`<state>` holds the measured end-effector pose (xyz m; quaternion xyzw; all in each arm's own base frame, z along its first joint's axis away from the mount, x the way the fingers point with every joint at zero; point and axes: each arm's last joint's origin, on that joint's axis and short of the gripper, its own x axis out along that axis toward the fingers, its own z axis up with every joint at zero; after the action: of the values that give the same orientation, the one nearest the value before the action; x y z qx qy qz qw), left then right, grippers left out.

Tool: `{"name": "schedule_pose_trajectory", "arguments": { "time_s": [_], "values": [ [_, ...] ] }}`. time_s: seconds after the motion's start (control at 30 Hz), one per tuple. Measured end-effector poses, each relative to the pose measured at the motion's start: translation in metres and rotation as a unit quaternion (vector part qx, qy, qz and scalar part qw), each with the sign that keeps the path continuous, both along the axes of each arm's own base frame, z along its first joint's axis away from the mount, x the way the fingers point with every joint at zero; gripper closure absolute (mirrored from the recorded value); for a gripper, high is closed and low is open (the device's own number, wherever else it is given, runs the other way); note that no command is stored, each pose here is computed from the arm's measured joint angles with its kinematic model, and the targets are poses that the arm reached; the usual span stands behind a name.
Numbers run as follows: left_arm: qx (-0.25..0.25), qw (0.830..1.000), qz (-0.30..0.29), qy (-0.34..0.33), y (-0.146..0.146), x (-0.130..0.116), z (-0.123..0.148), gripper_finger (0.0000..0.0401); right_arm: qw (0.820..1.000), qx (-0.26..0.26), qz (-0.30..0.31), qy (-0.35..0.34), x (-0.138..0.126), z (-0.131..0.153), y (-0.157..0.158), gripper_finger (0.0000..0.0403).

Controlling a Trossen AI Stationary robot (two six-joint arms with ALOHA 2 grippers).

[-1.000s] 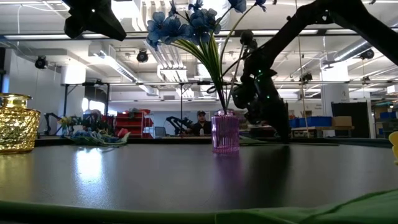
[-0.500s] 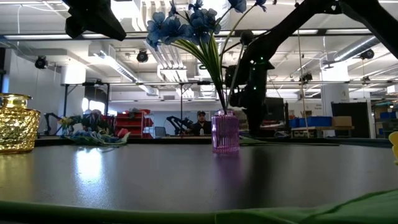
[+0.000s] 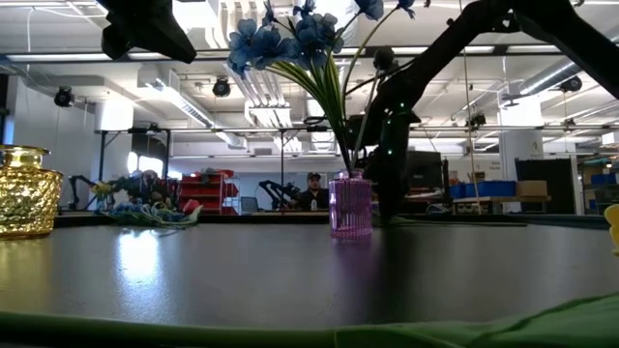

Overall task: Sort flowers into vase by color
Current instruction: Put the black flower into the pink vase

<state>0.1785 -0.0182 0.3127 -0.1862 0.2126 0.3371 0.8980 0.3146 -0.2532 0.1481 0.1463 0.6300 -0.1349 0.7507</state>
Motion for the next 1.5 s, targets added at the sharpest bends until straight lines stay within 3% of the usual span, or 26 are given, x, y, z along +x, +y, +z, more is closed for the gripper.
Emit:
{"name": "schedule_pose_trajectory", "arguments": {
  "time_s": [0.13, 0.3, 0.53, 0.73, 0.9, 1.03, 1.2, 1.4, 1.5],
  "values": [
    [0.000, 1.000, 0.000, 0.000, 0.000, 0.000, 0.000, 0.0362, 1.000, -0.013, -0.022, -0.011, 0.001, 0.002, -0.003, 0.0378],
    [-0.004, 1.000, 0.000, -0.009, 0.000, 0.001, 0.001, 0.0362, 0.997, -0.062, -0.040, -0.019, 0.001, 0.016, -0.010, 0.0388],
    [-0.020, 1.000, -0.016, -0.009, -0.002, 0.001, 0.001, 0.0362, 0.976, -0.178, -0.066, -0.108, -0.004, 0.088, -0.015, 0.0389],
    [-0.020, 1.000, -0.016, -0.010, -0.002, 0.001, 0.001, 0.0362, 0.918, -0.311, -0.140, -0.201, -0.025, 0.163, -0.012, 0.0390],
    [-0.020, 1.000, -0.017, -0.012, -0.002, 0.002, 0.001, 0.0362, 0.854, -0.345, -0.203, -0.332, -0.047, 0.224, 0.003, 0.0390],
    [-0.021, 1.000, -0.018, -0.012, -0.002, 0.002, 0.001, 0.0362, 0.812, -0.340, -0.202, -0.430, -0.059, 0.265, 0.030, 0.0390],
    [-0.016, 1.000, -0.025, -0.010, -0.002, 0.002, 0.002, 0.0362, 0.775, -0.332, -0.162, -0.513, -0.069, 0.304, 0.076, 0.0390],
    [-0.014, 0.999, -0.027, -0.011, -0.002, 0.002, 0.002, 0.0362, 0.736, -0.302, -0.098, -0.598, -0.078, 0.337, 0.138, 0.0390],
    [-0.009, 0.999, -0.031, -0.009, -0.002, 0.003, 0.002, 0.0362, 0.730, -0.267, -0.072, -0.625, -0.078, 0.343, 0.164, 0.0390]
  ]
}}
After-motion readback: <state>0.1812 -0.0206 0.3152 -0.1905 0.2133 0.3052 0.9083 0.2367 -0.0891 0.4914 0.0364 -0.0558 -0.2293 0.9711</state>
